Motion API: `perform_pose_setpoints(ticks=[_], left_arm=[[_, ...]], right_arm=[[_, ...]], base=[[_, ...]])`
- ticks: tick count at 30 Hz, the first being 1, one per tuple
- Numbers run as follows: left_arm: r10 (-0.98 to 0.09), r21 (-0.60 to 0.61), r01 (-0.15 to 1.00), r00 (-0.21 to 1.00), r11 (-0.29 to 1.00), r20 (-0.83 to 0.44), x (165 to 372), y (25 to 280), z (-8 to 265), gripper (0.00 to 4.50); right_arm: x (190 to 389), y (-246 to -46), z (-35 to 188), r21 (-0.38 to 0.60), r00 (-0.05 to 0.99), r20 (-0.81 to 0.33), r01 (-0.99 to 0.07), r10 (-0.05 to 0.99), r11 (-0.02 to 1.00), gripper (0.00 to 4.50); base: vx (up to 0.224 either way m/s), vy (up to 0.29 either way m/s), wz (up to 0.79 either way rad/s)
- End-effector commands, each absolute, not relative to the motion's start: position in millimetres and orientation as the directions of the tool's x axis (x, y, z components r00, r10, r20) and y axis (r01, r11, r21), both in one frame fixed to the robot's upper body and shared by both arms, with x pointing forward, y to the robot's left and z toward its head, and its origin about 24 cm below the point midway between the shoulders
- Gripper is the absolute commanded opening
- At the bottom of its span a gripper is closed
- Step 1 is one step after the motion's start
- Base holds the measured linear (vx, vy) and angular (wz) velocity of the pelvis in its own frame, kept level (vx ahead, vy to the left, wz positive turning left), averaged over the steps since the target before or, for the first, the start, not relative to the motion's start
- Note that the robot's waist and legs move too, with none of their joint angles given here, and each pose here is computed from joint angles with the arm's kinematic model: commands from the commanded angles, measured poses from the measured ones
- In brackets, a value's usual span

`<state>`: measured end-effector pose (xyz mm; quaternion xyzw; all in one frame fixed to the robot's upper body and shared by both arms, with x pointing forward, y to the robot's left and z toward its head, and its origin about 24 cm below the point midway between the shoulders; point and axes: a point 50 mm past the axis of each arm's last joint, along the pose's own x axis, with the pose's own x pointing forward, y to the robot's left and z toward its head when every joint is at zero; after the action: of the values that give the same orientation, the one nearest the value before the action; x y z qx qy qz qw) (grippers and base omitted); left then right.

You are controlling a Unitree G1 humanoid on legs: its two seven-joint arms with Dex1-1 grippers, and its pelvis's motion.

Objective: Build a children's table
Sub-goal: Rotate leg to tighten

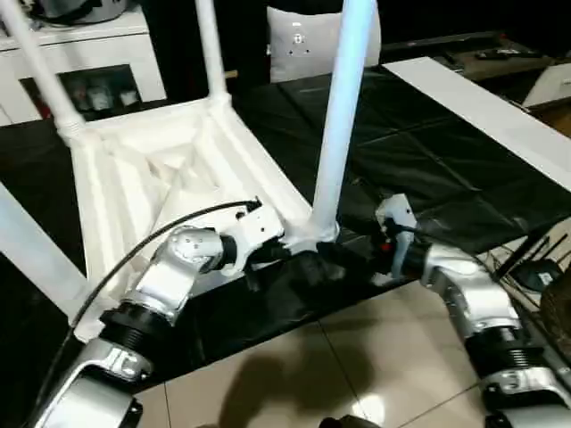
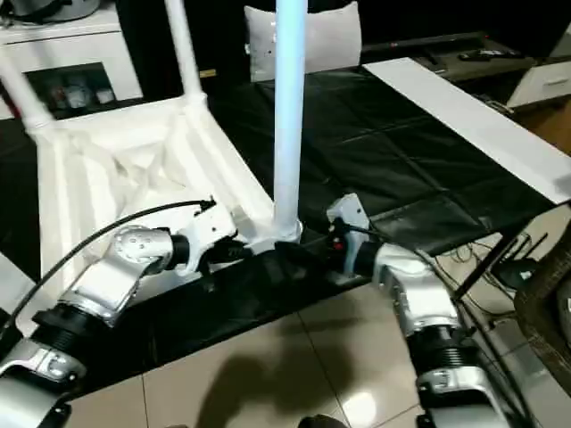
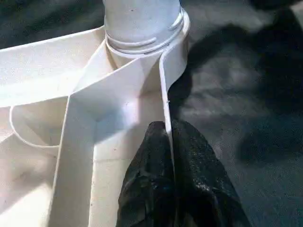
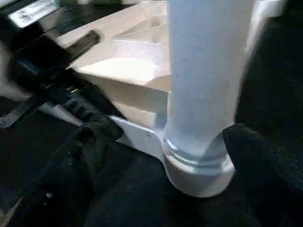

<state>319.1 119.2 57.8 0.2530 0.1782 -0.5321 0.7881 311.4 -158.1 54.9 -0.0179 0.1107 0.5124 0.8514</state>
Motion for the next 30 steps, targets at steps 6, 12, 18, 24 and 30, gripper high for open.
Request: perform_pose_setpoints(ticks=[6, 12, 18, 24, 30], left_arm=[[-0.753, 0.18, 0.98, 0.053, -0.087, -0.656, 301, 124, 53, 0.0], [-0.739, 0.154, 0.963, -0.061, -0.22, -0.671, 298, 123, 57, 0.0], [-0.74, 0.158, 0.953, -0.091, -0.26, -0.666, 300, 120, 59, 0.0], [-0.742, 0.164, 0.95, -0.091, -0.264, -0.664, 302, 118, 59, 0.0], [-0.754, 0.149, 0.96, -0.085, -0.237, -0.651, 303, 121, 58, 0.0]], right_arm=[[308.1, -170.3, 74, 0.047, 0.249, -0.247, -0.962, 0.936, 0.268, 4.11], [303.8, -165.3, 73, 0.11, 0.104, -0.277, -0.984, 0.955, 0.139, 3.59], [300.3, -159.0, 67, 0.169, 0.02, -0.283, -0.983, 0.959, 0.071, 3.11], [298.3, -155.7, 64, 0.194, -0.021, -0.288, -0.98, 0.957, 0.036, 2.56], [295.1, -155.1, 64, 0.227, -0.043, -0.259, -0.974, 0.965, 0.017, 2.17]], base=[[0.0, 0.0, 0.0], [0.0, 0.0, 0.0], [0.0, 0.0, 0.0], [0.0, 0.0, 0.0], [0.0, 0.0, 0.0]])
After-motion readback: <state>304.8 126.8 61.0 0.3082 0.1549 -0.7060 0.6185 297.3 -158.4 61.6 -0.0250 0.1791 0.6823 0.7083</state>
